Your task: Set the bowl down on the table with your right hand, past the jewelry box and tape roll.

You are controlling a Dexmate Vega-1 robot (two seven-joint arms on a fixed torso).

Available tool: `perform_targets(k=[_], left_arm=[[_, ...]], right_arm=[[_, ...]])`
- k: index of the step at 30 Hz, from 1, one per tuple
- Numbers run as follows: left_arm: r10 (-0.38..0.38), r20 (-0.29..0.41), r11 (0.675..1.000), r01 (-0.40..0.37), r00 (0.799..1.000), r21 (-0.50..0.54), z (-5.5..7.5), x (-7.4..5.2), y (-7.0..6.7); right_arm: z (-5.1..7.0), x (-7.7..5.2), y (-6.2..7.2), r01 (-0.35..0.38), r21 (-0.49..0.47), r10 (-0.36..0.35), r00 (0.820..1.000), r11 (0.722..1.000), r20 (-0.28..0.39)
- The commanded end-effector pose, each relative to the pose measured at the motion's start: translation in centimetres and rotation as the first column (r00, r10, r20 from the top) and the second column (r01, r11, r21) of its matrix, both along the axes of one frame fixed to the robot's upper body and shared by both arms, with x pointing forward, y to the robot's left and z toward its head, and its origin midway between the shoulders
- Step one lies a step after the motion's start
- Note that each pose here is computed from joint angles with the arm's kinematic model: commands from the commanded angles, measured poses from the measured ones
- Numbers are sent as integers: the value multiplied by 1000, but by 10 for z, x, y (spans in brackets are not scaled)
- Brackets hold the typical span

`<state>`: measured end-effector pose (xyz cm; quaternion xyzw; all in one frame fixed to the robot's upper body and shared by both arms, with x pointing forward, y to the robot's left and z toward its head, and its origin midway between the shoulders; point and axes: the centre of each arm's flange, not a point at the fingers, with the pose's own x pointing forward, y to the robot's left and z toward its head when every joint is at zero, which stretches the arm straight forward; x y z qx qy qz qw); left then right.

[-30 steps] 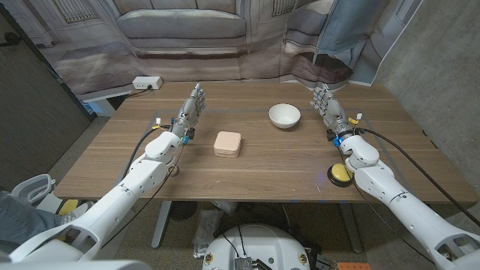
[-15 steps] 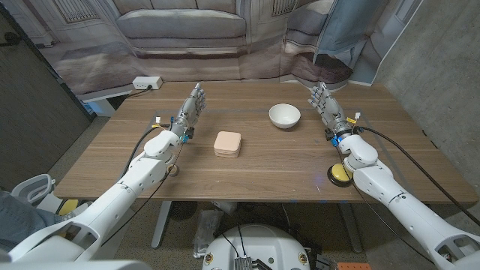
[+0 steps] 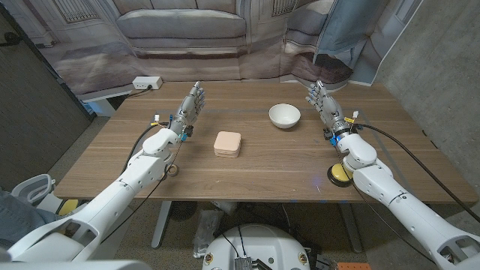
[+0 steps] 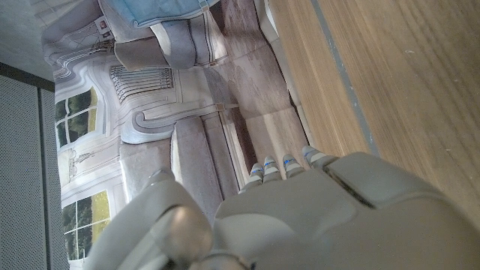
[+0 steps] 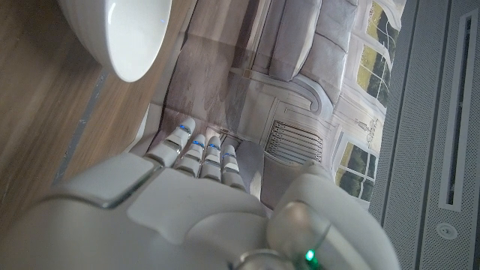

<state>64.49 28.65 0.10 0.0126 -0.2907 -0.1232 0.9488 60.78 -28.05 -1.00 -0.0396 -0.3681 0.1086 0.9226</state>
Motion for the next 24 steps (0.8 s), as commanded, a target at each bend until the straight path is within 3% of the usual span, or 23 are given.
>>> perform_targets(k=[1, 24], left_arm=[[-2, 5, 1000, 2, 1000, 4, 5, 0, 1], [8, 8, 1000, -8, 1000, 0, -1, -6, 5]], right_arm=[[2, -7, 6, 16, -50, -14, 999, 999, 37], [9, -24, 19, 64, -136, -47, 991, 989, 123]])
